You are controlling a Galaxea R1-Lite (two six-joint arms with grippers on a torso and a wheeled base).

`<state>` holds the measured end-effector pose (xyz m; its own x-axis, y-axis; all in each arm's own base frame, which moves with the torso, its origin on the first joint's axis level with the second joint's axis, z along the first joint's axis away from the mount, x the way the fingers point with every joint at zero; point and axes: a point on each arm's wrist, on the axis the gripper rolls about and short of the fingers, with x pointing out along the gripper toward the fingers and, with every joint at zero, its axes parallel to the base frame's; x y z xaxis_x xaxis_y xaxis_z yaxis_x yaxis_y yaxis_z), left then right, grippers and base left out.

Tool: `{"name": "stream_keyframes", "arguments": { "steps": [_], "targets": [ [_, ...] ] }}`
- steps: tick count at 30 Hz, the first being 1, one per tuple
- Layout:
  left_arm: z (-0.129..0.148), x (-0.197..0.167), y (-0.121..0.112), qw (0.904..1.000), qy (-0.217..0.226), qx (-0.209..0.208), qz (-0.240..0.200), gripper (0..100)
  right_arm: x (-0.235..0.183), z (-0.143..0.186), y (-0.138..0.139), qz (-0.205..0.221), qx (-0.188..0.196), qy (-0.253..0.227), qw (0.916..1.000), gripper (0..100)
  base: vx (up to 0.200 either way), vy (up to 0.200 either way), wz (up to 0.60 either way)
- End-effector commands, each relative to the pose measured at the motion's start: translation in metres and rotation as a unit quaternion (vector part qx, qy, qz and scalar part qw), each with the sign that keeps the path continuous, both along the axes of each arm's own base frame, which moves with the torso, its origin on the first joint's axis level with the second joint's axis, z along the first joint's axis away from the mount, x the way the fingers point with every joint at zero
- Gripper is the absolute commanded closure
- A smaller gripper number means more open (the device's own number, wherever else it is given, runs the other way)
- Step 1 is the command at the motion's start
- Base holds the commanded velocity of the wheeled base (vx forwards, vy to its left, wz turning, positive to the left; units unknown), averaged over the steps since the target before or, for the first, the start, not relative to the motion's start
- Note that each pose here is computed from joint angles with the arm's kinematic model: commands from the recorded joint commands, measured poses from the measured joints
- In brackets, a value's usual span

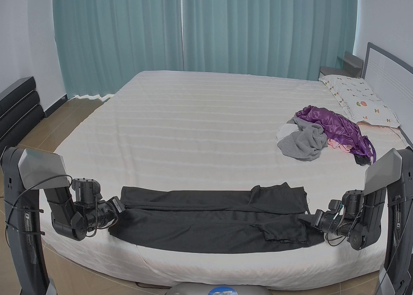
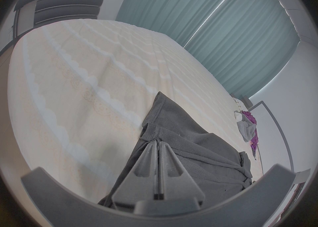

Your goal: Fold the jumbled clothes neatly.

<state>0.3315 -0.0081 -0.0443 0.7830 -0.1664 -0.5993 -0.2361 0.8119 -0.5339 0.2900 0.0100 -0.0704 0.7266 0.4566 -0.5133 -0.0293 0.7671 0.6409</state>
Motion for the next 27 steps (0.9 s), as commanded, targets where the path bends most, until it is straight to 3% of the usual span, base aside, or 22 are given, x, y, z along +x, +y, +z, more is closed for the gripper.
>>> {"name": "stream_keyframes", "arguments": {
  "steps": [1,14,27],
  "targets": [
    [0.000,0.000,0.000,1.0000,-0.001,0.000,0.000,100,0.000,0.001,-0.004,-0.006,0.000,-0.005,1.0000,100,0.000,0.000,0.00],
    [0.009,0.003,0.004,0.9998,-0.021,0.000,0.006,100,0.001,0.017,-0.019,-0.034,0.010,-0.023,0.9991,100,0.000,0.000,0.00],
    [0.013,0.002,0.007,0.9996,-0.026,0.000,0.011,100,0.003,0.019,-0.019,-0.036,0.009,-0.030,0.9988,100,0.000,0.000,0.00]
  ]
}}
